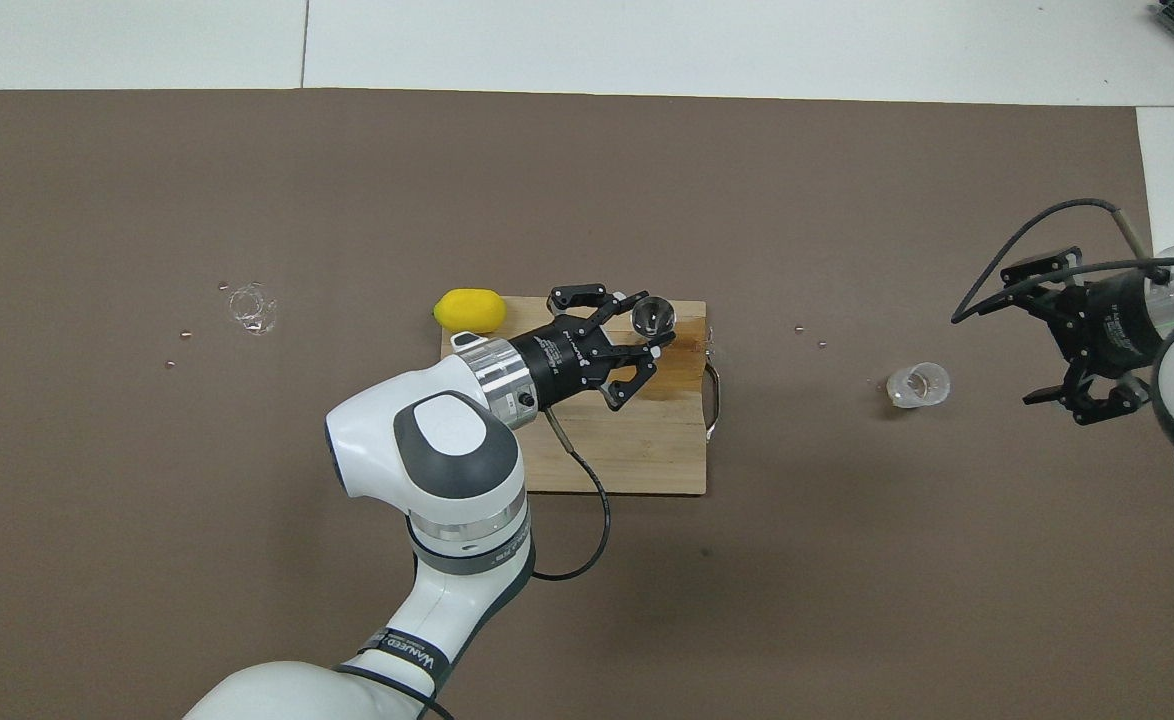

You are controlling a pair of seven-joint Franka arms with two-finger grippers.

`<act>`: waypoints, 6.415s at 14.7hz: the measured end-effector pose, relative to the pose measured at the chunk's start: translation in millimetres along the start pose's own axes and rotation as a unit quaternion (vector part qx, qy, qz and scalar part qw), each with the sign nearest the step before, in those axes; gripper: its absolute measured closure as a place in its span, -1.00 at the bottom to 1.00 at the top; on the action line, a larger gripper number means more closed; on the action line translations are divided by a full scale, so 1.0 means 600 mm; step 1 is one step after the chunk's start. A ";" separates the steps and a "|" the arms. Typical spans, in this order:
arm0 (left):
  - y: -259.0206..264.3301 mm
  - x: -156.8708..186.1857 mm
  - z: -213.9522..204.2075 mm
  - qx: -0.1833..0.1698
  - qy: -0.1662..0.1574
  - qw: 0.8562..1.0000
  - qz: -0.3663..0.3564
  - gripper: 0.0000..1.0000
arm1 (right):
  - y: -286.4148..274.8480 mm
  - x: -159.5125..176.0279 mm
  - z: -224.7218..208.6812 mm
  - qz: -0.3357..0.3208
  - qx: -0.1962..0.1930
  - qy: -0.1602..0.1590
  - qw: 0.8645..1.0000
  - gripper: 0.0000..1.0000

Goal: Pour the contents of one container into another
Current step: 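Carry the metal cup onto the board while the right gripper reaches the glass, then set the metal cup down while the right gripper grasps the glass cup, then release the cup with the left gripper while the right gripper lifts the glass, then tilt the clear glass cup over the metal cup with the right gripper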

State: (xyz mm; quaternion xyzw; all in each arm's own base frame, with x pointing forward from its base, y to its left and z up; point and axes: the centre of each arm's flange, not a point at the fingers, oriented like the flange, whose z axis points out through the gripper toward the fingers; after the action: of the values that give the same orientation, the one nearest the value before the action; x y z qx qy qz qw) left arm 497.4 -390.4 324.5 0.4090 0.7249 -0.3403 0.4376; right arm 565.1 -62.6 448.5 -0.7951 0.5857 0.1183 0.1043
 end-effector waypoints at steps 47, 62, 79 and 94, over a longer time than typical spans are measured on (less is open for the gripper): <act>0.232 -0.171 -0.304 -0.181 0.103 0.949 0.235 -1.00 | -0.077 -0.035 0.171 0.119 0.060 -0.123 0.983 -0.01; 0.377 -0.217 -0.540 -0.018 0.367 0.774 0.516 -1.00 | -0.199 -0.403 0.177 0.033 0.019 0.076 0.996 -0.01; 0.363 -0.182 -0.660 0.329 0.375 0.493 0.713 -1.00 | -0.198 -0.505 0.182 -0.110 -0.006 0.247 0.963 -0.01; 0.257 -0.305 -0.717 0.455 0.313 0.408 0.727 -1.00 | -0.184 -0.560 0.241 -0.212 -0.020 0.360 0.909 -0.01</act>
State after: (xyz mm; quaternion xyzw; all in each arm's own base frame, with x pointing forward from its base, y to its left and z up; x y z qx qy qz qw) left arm 533.5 -11.1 636.8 0.9995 -0.0198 -0.0221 0.0129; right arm 565.1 318.1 418.2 -0.8910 0.3988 -0.1885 -0.1070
